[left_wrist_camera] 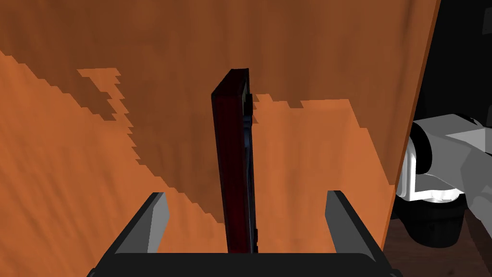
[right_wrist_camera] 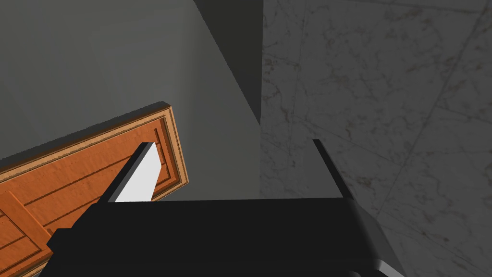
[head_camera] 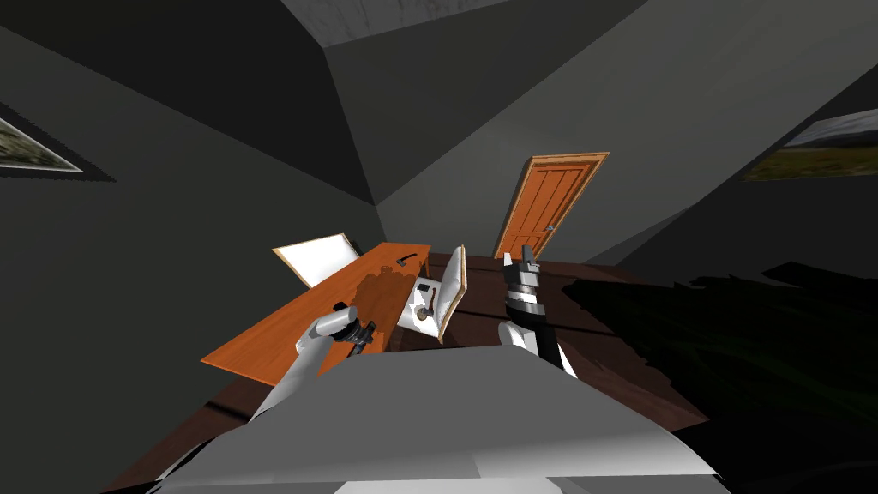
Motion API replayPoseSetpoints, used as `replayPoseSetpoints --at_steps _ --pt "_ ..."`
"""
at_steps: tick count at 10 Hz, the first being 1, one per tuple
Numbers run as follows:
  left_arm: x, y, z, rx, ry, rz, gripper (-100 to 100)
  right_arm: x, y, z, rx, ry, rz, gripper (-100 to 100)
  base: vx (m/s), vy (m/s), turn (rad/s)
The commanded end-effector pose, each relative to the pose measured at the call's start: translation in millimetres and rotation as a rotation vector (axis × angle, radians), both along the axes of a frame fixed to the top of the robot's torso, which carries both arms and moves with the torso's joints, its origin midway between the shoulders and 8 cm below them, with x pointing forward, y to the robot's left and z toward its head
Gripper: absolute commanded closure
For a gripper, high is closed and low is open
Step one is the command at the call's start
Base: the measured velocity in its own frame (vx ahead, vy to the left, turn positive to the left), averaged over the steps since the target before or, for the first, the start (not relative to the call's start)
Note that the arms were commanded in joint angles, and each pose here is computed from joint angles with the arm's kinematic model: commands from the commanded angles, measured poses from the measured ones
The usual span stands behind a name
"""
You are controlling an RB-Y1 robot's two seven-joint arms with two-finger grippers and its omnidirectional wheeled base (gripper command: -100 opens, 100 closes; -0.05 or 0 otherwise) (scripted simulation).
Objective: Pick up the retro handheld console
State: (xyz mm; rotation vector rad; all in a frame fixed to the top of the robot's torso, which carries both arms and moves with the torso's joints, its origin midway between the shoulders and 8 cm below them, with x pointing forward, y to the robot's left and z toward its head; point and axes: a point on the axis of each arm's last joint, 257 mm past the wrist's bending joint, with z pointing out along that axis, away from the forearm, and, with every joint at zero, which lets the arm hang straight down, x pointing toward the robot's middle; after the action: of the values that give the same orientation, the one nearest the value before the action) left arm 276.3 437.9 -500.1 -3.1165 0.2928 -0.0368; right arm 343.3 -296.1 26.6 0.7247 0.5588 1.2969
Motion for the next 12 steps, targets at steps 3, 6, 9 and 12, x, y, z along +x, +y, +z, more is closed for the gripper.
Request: replayPoseSetpoints --at_steps 3,6,9,12 --pt "0.4 0.2 -0.6 0.001 -0.002 -0.001 100 0.0 0.0 0.0 0.000 0.000 0.000 0 0.006 0.000 0.002" --pt "0.4 -0.3 -0.6 -0.001 -0.002 0.000 100 0.0 0.0 0.0 0.000 0.000 0.000 0 0.000 0.000 0.000" --pt "4.0 1.6 11.3 0.001 -0.002 0.005 100 0.0 0.0 0.0 0.000 0.000 0.000 0 -0.021 -0.001 -0.031" --pt "6.3 2.3 18.2 0.003 -0.004 0.007 100 0.0 0.0 0.0 0.000 0.000 0.000 0 -0.027 -0.001 -0.011"
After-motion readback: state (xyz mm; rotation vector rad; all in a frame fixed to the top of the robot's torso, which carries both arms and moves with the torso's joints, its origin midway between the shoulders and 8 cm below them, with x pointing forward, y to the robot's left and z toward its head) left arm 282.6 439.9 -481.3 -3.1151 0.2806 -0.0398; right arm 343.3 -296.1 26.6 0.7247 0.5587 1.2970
